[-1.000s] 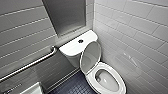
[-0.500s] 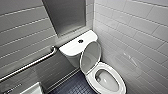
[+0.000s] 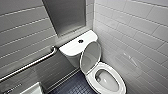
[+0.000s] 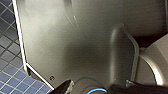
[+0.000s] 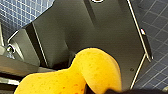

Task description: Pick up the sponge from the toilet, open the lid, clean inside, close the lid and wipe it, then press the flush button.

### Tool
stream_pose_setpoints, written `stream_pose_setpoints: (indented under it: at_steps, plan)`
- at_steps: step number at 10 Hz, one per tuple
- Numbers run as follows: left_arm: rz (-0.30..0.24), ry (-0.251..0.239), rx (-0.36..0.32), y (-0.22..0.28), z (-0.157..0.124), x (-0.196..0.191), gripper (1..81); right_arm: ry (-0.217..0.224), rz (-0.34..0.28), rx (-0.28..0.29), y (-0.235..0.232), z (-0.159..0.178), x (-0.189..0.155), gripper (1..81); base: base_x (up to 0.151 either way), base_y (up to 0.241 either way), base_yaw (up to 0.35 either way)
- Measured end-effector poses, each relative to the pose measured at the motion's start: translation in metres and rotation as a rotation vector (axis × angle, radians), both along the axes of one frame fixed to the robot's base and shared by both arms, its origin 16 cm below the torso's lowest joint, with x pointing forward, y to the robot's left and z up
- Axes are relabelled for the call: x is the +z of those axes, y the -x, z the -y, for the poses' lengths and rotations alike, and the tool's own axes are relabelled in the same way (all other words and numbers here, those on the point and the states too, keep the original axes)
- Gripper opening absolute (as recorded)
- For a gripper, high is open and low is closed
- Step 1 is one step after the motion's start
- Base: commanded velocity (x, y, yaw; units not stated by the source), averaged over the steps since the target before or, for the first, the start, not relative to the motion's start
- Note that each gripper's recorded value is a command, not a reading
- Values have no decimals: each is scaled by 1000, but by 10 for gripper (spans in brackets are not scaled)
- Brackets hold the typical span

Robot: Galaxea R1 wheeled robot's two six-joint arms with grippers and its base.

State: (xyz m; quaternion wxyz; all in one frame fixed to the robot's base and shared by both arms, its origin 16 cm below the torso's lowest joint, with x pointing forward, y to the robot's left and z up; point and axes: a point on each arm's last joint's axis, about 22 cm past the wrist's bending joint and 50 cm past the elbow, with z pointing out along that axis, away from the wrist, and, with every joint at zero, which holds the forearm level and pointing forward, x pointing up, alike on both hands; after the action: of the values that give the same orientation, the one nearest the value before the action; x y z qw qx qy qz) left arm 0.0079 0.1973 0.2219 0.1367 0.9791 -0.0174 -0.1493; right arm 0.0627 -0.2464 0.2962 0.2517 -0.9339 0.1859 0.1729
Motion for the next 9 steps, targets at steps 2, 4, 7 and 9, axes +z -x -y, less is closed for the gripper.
stream_pose_setpoints:
  at_steps: [2, 4, 7, 9]
  plan:
    - [-12, 11, -49, 8, 20, 3, 811, 3, 8, 1, -3, -3, -5, 10, 0, 0, 0]
    - [-31, 10, -84, 11, 14, 3, 811, 19, 12, 9, -2, -2, -13, 10, 0, 0, 0]
    - [1, 75, -49, -38, 35, -6, 811, 44, 16, 48, 13, 5, -21, 10, 0, 0, 0]
    - [0, 138, -36, -64, 42, -3, 811, 74, 10, 69, 24, 11, -28, 10, 0, 0, 0]
